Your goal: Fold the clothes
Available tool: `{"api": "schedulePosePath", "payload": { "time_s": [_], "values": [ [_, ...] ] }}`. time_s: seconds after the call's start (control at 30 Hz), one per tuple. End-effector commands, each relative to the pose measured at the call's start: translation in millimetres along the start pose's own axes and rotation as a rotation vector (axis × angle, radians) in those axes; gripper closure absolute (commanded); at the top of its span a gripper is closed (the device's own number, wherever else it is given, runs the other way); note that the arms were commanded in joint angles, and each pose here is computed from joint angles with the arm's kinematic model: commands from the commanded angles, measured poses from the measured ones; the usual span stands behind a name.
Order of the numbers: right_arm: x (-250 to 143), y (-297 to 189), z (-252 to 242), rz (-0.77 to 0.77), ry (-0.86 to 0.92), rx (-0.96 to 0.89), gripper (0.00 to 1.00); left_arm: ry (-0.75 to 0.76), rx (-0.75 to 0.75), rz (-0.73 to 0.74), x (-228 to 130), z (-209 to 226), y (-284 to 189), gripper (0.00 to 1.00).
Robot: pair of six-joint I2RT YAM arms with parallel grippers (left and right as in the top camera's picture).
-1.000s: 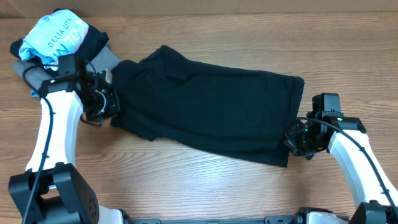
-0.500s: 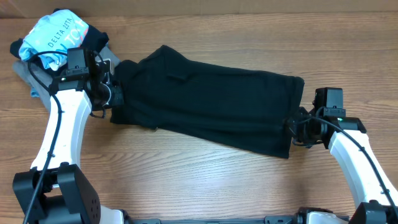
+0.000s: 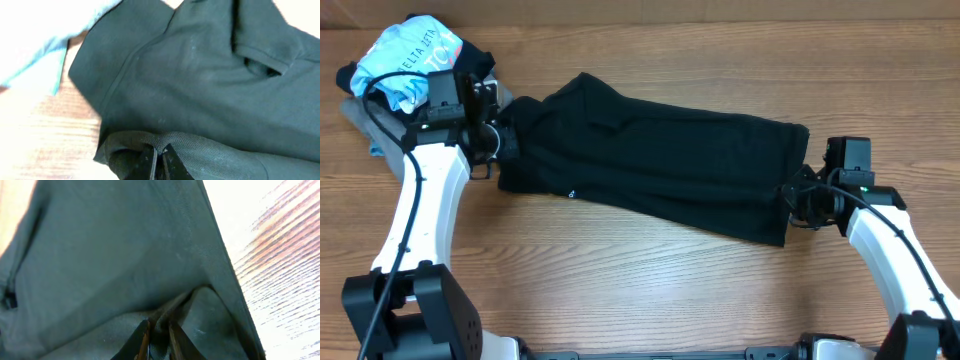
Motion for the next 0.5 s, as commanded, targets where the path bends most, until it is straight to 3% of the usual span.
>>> {"api": "schedulePosePath", "payload": {
  "time_s": [0.0,0.37,0.47],
  "values": [
    [7.9,3.1,0.8,-0.029,0.015,-0.018,0.86,0.02,-0.009,-0.036,11.4,-7.1,1.2,0.91],
    [14.1,3.6,5.8,-0.07,0.001,0.005,0.85,0.043,0.062,-0.041,14.0,-5.5,3.5,0.87],
    [16.0,3.8,8.4,-0.081,-0.004,0.02,0.8,0.041,0.037,-0.023,11.3,-7.5,7.5,0.83]
  ]
}}
Point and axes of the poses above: each gripper's point midway between its finger pads, its own y axis out along the fingers, its own z axis along the line the jaws close on, x = y × z, the point moved 7 cm from there along -y, back along the fingers, and after that the axes turned 13 degrees about y, right-handed, at the moved point
